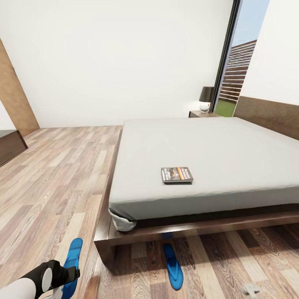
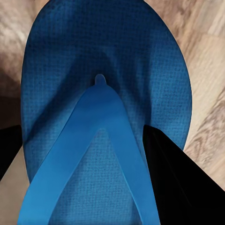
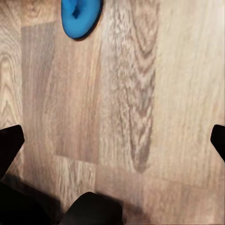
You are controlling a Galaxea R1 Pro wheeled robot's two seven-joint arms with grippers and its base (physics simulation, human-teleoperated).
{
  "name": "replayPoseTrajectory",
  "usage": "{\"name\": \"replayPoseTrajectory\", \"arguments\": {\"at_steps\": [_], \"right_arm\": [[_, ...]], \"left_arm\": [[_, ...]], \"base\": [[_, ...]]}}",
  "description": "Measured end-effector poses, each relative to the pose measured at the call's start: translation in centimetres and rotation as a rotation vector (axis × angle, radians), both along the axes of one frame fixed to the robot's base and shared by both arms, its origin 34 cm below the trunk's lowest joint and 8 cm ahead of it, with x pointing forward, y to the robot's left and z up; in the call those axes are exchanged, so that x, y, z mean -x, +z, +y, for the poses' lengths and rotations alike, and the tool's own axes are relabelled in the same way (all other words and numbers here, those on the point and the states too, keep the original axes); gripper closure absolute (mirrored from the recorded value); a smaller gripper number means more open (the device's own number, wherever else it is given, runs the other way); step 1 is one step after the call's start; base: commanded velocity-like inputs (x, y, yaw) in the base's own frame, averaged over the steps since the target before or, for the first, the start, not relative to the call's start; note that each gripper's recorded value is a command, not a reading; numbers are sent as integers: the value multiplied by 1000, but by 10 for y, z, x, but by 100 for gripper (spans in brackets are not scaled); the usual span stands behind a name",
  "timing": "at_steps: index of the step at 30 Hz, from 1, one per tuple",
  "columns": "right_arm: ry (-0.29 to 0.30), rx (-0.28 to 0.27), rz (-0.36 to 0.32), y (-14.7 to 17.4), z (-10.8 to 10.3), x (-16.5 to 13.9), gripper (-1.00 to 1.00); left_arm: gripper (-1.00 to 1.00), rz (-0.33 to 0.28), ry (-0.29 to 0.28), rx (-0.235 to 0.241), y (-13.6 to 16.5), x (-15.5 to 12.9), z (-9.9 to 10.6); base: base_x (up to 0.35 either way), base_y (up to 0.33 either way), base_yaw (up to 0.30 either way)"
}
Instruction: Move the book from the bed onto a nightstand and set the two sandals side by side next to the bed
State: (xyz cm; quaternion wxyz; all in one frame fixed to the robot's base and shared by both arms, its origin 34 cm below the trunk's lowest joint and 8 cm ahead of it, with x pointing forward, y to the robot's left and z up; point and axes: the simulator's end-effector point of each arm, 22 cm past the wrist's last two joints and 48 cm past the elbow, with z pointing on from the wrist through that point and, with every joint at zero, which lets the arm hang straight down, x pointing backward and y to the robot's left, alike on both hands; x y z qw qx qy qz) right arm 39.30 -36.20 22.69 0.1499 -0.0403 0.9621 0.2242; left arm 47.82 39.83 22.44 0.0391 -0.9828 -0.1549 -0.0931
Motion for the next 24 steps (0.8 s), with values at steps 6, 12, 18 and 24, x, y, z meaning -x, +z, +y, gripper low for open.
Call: {"name": "replayPoseTrajectory", "arguments": {"at_steps": [6, 12, 18, 24], "right_arm": [[16, 11, -31, 3, 1, -12, -100], [18, -19, -36, 8, 4, -13, -100], [57, -123, -41, 21, 24, -9, -100], [69, -156, -45, 25, 31, -8, -100]], "left_arm": [[100, 0, 0, 0, 0, 0, 0], [100, 0, 0, 0, 0, 0, 0], [100, -1, 0, 0, 0, 0, 0], [100, 0, 0, 1, 0, 0, -1]], "base": [[0, 0, 0], [0, 0, 0], [0, 0, 0], [0, 0, 0]]}}
